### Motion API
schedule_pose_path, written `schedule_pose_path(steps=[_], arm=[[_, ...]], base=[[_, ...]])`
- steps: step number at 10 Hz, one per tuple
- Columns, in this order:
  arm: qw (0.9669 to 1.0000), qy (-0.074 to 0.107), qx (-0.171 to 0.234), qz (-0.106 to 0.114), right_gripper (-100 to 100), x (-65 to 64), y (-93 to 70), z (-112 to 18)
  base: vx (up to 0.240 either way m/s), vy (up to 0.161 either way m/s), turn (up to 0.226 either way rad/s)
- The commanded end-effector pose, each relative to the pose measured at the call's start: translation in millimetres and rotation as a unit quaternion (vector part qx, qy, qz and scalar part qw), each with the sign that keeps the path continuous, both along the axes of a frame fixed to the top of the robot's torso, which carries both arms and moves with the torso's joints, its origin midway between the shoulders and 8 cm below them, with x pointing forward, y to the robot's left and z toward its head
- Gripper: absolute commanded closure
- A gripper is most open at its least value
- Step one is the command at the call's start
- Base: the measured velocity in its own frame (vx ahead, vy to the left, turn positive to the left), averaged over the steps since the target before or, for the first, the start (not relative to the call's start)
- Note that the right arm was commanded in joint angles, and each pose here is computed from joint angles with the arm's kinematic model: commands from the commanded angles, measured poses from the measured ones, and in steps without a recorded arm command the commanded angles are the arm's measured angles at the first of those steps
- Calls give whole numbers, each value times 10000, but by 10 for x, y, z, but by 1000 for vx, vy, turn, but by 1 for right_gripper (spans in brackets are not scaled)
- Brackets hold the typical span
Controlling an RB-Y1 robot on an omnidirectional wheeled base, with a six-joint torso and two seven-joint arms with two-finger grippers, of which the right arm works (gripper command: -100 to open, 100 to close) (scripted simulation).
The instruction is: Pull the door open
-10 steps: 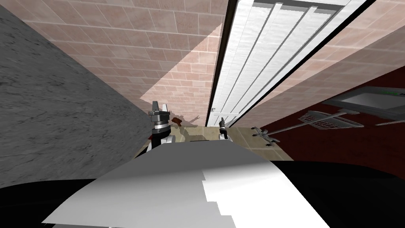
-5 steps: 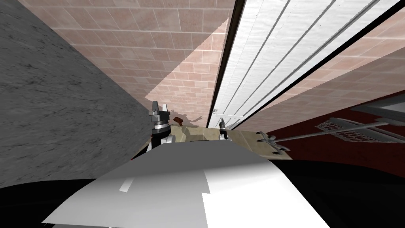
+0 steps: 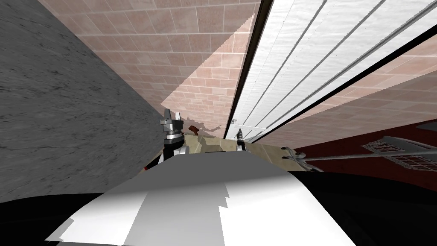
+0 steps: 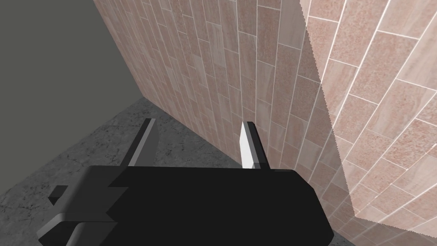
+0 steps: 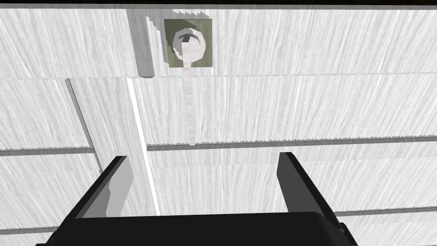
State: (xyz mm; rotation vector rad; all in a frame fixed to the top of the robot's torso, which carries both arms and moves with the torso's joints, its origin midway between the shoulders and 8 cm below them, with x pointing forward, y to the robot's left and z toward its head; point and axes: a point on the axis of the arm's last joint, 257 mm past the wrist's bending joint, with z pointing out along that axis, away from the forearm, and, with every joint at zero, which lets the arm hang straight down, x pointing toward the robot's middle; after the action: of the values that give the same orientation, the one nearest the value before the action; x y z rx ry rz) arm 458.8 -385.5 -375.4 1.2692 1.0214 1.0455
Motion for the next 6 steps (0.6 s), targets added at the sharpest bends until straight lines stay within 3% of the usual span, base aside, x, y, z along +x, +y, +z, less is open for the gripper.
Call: schedule_pose_path(steps=[1, 5, 6], arm=[[10000, 56, 36, -38, -100, -6, -37, -56], [9998, 131, 81, -85, -100, -21, -72, -129], [9998, 135, 87, -152, -100, -83, -176, -142]], base=[[51, -44, 107], [40, -30, 78], [115, -12, 99]])
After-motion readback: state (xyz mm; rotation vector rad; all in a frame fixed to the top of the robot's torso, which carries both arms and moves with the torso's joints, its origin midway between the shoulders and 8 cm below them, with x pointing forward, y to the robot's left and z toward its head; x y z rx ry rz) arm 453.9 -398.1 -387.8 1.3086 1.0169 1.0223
